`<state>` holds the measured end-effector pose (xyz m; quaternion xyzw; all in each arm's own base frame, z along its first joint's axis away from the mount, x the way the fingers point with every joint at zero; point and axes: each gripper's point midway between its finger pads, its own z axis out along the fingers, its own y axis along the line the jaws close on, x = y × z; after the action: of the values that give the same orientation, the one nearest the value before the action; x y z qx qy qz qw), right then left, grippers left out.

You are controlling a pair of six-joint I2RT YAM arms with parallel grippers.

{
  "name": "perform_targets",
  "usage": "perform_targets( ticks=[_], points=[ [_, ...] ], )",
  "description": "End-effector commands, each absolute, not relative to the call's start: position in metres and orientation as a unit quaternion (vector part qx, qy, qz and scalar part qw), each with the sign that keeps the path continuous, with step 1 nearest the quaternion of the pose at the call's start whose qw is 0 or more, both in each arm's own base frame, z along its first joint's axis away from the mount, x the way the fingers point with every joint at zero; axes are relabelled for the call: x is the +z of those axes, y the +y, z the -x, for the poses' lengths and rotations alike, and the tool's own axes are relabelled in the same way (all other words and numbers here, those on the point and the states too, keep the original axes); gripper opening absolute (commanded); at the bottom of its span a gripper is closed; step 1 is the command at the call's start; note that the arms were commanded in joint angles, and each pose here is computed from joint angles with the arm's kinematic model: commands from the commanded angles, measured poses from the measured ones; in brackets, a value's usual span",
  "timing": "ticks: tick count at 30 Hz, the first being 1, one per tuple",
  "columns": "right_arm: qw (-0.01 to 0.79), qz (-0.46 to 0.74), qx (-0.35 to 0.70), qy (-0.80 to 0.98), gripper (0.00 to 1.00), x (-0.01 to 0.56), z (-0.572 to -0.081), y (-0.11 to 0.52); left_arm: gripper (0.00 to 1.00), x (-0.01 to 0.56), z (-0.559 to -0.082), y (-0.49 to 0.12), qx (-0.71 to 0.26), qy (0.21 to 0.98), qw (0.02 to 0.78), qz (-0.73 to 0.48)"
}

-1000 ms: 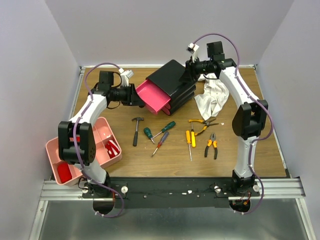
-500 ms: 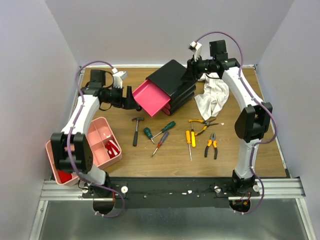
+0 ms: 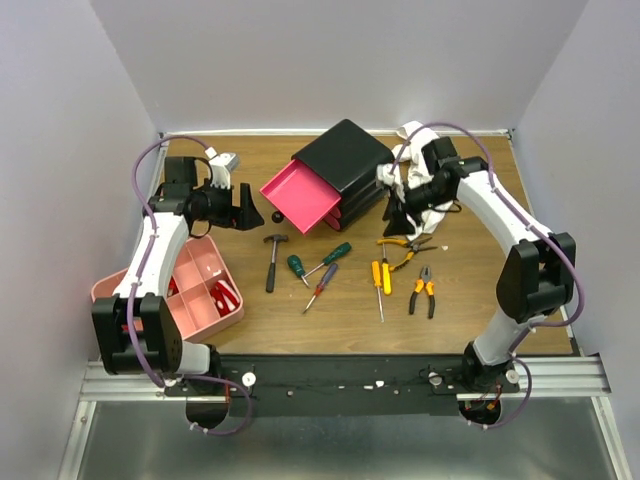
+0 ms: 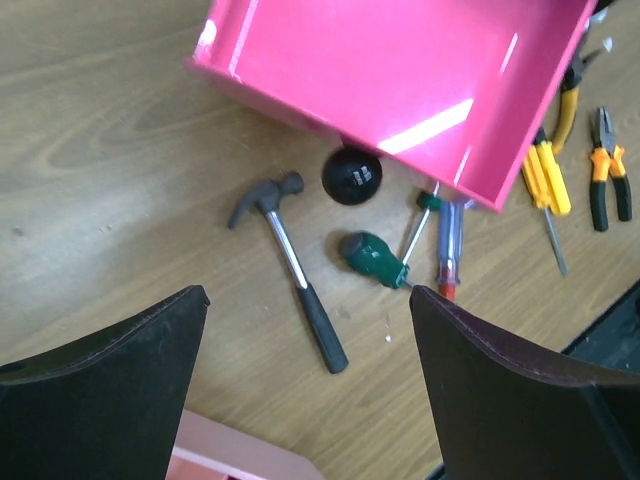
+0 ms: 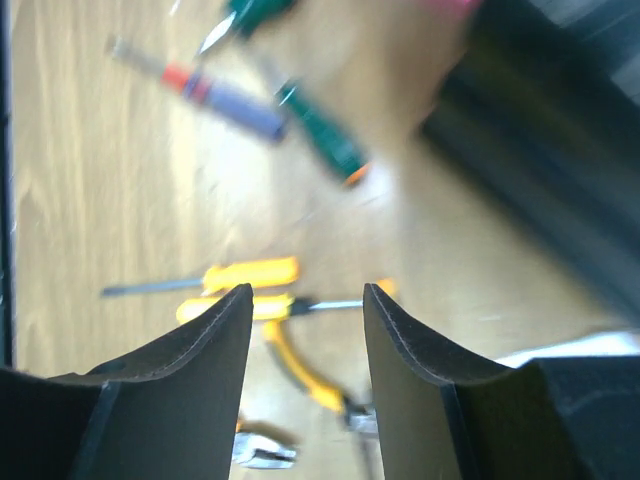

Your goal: Sort the tools into containers

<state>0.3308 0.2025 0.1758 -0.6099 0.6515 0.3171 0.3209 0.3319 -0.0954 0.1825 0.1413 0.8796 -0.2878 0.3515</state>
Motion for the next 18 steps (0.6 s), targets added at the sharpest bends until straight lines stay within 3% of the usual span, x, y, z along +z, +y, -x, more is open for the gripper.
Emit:
perform_targets(
  ticks=[1,2,6,9,14,18],
  points=[
    [0.253,0.607,0.307,0.689,0.56,0.136,-0.307,0.188,0.92,0.199,-0.367,-0.081,-0.248,0.88,0.387,-0.121],
    [0.263,0.59,0.299,0.702,0.64,0.136,-0.316,0.191,0.92,0.198,-0.37,-0.078,-0.239,0.883,0.388,-0.115],
    [0.23,0.403,0.318,0.827,0.7,0.134,-0.316,0.202,0.92,0.2,-0.382,-0.065,-0.208,0.889,0.399,-0.083],
    [0.162,0.285,0.293,0.898,0.7,0.109,-0.299,0.197,0.91,0.198,-0.384,-0.057,-0.19,0.895,0.399,-0.067],
    [0.128,0.229,0.249,0.932,0.62,0.084,-0.277,0.182,0.91,0.201,-0.386,-0.049,-0.173,0.892,0.414,-0.048],
    [0.099,0.205,0.221,0.948,0.61,0.066,-0.268,0.176,0.91,0.206,-0.385,-0.045,-0.17,0.888,0.427,-0.035]
  ],
)
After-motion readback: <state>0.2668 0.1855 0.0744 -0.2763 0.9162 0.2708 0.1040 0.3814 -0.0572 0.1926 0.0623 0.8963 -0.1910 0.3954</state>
